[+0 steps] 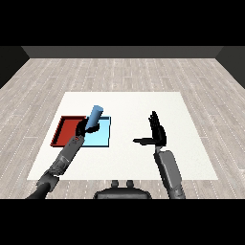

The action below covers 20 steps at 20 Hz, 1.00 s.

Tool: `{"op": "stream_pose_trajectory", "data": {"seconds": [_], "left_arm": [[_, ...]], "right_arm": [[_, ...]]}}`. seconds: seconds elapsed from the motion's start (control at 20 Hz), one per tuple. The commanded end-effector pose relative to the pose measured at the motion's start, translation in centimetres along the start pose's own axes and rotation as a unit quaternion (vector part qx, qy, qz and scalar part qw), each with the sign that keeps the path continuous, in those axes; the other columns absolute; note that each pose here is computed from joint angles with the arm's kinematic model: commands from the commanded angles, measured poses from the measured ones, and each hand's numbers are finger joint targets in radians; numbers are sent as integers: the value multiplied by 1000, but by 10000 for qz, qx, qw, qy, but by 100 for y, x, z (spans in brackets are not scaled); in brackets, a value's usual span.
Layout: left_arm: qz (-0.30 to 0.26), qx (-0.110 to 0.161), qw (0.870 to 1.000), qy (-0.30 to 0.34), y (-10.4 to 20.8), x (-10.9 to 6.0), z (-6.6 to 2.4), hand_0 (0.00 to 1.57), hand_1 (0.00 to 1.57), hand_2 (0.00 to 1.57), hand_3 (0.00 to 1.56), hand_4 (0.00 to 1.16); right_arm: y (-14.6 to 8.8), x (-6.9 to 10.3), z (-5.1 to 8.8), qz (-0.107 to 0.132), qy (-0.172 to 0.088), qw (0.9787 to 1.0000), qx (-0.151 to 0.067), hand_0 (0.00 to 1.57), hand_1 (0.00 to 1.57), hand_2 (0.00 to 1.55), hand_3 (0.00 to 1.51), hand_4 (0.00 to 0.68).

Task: Pick the blue can and put it in the blue box

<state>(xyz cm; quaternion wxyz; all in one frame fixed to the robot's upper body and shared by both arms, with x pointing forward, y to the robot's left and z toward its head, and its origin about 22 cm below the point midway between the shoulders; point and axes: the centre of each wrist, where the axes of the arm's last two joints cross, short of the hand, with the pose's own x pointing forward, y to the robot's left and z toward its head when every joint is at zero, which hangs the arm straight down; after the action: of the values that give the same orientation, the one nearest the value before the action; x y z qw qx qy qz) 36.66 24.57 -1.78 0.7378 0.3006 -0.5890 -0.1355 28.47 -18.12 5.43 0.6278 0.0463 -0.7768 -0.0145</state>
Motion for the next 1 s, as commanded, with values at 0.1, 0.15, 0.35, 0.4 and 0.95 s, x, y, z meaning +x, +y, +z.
{"op": "stream_pose_trajectory", "data": {"seconds": [0.1,0.15,0.35,0.4,0.95], "left_arm": [[-1122,69,9883,1031,-45,-176,-160,845,845,715,502,916],[-1433,-74,9848,977,-57,-150,-189,696,696,566,267,882],[-1271,-346,9769,1682,-379,-74,-146,1205,1205,1032,0,798],[-1571,-567,9690,1821,-280,-147,-180,1221,1221,1033,0,786],[-1904,-2514,9204,2312,-453,-298,-66,0,0,0,0,0]], "right_arm": [[-91,-140,-51,-99,128,9997,-160,0,0,0,0,0],[-200,-121,-32,-46,136,9994,-320,0,0,0,0,0],[-146,-359,-113,-91,175,9990,-412,0,0,0,0,0],[-366,-196,-91,-43,200,9988,-443,0,0,0,0,0],[-426,-423,-5,-113,344,9983,-461,0,0,0,0,0]]}}
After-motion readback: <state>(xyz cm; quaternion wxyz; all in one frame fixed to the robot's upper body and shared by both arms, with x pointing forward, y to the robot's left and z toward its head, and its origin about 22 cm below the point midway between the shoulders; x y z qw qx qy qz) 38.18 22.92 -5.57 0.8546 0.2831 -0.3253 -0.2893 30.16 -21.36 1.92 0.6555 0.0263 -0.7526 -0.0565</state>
